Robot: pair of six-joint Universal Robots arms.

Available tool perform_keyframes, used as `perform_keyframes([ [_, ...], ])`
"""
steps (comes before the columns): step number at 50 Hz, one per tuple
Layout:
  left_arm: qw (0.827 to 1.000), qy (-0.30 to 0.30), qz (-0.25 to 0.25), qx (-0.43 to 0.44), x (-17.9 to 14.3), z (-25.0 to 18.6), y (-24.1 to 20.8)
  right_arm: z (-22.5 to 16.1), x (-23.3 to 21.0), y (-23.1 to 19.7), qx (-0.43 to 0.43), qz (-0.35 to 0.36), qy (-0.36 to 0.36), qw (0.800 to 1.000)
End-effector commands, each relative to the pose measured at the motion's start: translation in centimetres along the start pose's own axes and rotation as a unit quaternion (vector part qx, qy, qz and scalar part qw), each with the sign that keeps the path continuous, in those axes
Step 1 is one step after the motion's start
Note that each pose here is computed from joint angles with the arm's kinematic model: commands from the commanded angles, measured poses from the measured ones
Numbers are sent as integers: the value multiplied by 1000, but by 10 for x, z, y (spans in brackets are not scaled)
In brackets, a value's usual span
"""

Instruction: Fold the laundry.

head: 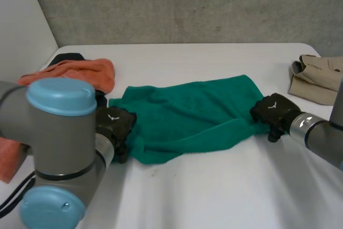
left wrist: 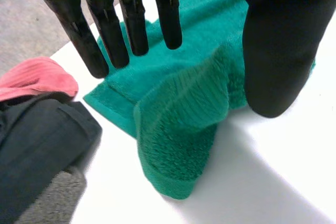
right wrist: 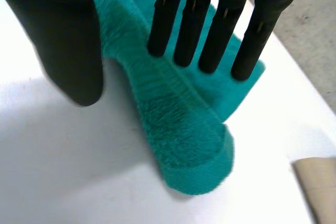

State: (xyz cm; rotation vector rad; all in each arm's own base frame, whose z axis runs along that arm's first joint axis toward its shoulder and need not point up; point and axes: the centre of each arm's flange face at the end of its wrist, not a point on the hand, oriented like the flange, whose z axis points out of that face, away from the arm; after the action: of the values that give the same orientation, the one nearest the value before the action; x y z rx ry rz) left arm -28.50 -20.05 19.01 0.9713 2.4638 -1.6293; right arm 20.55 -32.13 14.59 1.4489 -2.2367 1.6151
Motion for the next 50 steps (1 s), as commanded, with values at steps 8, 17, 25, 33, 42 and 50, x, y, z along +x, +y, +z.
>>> perform_keyframes([
  [8,998,31,7,54,-41,-11,-48,-44,44,-57,25,55,36,998],
  [17,995,99,29,-12,-55,9,-48,-27,67,-61,-28,80,-6,996],
  [25,984,152,52,-75,-56,36,-30,7,76,-46,-51,78,-29,995],
  [33,976,181,72,-101,-51,50,-12,27,68,-15,-102,83,-75,989],
  [42,972,179,75,-129,-43,53,7,23,55,-9,-121,99,-108,982],
  [50,989,109,78,-61,-53,53,-1,20,49,-2,-131,100,-110,980],
])
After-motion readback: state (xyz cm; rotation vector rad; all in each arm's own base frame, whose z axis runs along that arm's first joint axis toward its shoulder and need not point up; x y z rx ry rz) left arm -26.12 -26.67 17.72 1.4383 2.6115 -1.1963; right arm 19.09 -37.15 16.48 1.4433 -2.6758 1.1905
